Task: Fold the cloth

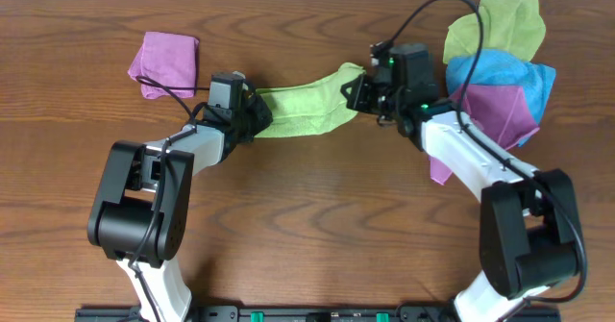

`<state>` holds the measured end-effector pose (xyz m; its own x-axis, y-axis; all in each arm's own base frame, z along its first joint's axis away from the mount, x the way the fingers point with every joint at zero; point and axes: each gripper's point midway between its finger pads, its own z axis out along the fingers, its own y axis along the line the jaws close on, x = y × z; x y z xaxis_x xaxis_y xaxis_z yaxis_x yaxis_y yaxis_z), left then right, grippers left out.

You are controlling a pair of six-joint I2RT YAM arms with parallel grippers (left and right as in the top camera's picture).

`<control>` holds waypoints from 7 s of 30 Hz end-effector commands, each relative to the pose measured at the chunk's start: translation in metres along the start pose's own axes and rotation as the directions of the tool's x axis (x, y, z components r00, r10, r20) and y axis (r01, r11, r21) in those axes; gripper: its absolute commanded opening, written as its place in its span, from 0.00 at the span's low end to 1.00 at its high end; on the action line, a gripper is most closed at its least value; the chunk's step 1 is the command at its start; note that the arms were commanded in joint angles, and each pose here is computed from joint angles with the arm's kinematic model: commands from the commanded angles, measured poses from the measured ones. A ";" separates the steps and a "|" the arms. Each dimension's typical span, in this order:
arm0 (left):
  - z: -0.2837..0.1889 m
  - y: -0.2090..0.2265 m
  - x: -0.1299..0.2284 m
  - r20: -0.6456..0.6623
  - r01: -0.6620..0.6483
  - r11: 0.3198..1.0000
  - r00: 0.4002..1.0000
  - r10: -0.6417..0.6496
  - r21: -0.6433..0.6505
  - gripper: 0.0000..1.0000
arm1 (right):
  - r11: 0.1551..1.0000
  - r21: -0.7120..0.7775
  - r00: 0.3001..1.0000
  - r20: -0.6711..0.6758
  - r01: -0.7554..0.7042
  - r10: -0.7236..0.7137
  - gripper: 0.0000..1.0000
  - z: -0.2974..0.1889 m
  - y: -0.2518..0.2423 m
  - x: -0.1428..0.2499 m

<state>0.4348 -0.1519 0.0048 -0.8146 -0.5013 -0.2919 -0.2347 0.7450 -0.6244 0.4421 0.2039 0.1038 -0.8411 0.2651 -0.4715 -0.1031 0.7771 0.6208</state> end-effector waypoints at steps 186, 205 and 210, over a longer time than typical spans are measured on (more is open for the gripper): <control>-0.134 0.044 -0.261 0.598 0.201 0.956 0.800 -0.034 -0.214 0.06 | 0.913 0.124 0.922 -0.040 0.388 -0.386 0.99 -0.264 -0.004 0.159; -0.088 0.092 -0.246 0.528 0.204 0.924 0.849 -0.003 -0.323 0.06 | 0.913 0.124 0.922 -0.040 0.388 -0.386 0.99 -0.264 -0.004 0.159; -0.084 0.103 -0.229 0.471 0.220 0.903 0.882 -0.022 -0.369 0.06 | 0.913 0.124 0.922 -0.040 0.388 -0.386 0.99 -0.264 -0.004 0.159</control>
<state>0.5506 0.0706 0.0658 -0.4574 -0.6790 -0.5743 -0.5852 0.7160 -0.3805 0.1685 0.0927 0.1936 -0.7471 -0.0955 -0.6579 -0.3701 0.8818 0.2922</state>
